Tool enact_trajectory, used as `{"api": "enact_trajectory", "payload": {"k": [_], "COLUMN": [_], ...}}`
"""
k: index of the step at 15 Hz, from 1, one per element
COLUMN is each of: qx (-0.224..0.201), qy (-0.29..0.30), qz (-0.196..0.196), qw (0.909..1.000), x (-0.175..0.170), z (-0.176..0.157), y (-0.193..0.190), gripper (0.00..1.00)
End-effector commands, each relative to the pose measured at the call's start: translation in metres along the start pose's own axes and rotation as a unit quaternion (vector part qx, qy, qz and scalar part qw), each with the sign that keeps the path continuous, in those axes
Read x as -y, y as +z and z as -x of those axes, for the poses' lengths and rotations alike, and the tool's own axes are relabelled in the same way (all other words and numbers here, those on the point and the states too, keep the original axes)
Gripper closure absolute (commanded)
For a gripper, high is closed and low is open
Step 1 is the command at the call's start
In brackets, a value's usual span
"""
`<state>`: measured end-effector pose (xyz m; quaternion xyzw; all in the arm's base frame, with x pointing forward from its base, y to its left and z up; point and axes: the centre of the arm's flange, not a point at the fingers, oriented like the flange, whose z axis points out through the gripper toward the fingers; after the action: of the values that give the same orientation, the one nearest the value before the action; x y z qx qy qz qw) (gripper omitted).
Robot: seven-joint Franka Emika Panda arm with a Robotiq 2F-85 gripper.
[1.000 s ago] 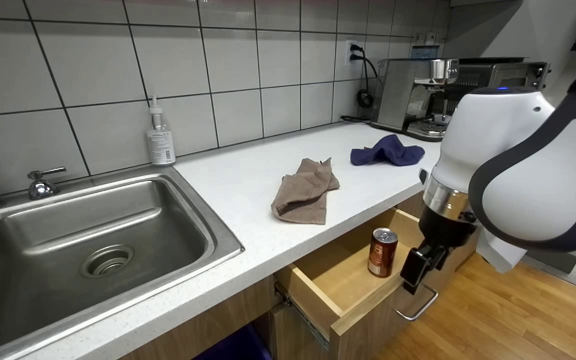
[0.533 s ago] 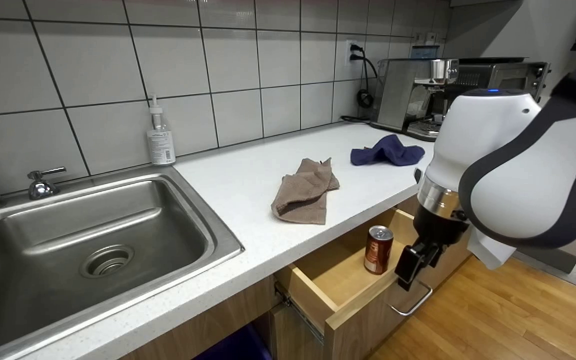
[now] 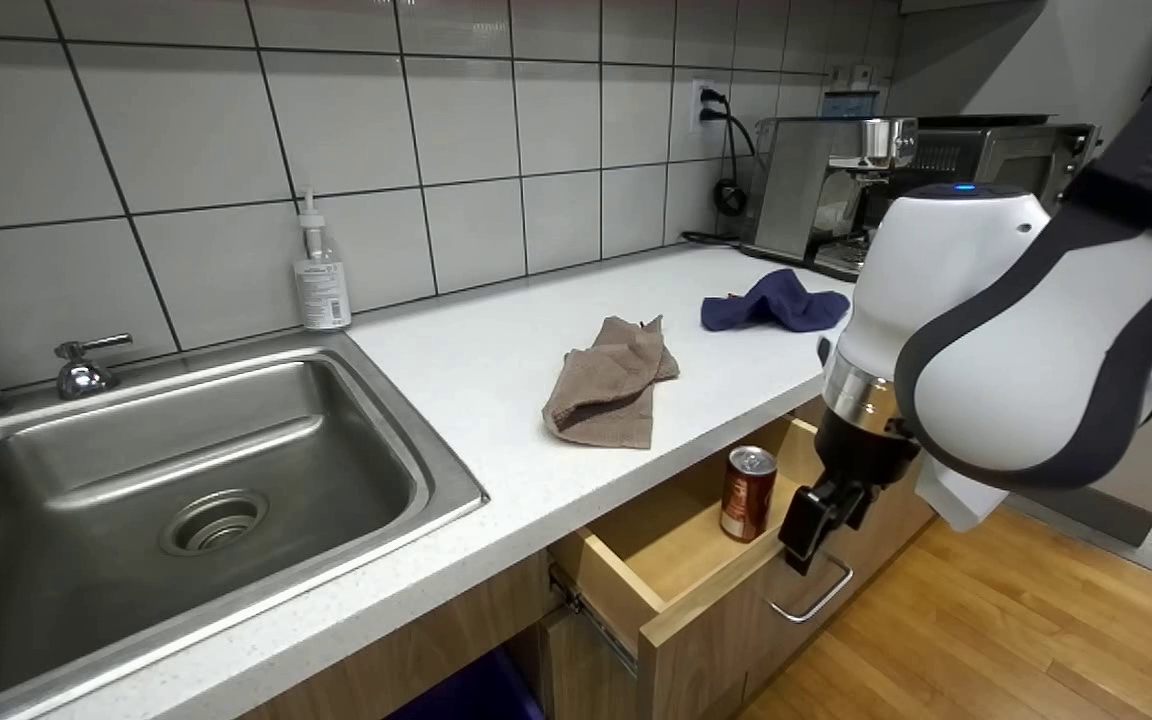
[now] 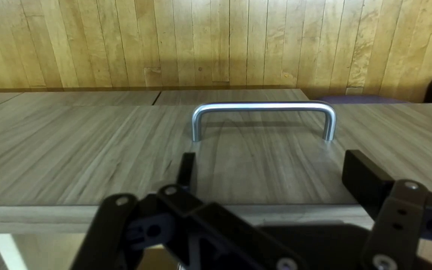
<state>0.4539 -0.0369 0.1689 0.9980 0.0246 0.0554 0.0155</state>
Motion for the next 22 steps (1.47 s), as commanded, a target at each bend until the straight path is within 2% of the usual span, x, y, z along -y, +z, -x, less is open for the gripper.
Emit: {"api": "enact_trajectory", "payload": {"k": [1,22], "qx": [-0.01,-0.019], "qy": [-0.015,-0.02], "qz": [0.002,0.004], "qw": [0.9998,0.9996], "x": [-0.01,-0.015], "z": [-0.016,-0.042], "y": [0.004,0.006], "gripper": [0.0,0.0]}}
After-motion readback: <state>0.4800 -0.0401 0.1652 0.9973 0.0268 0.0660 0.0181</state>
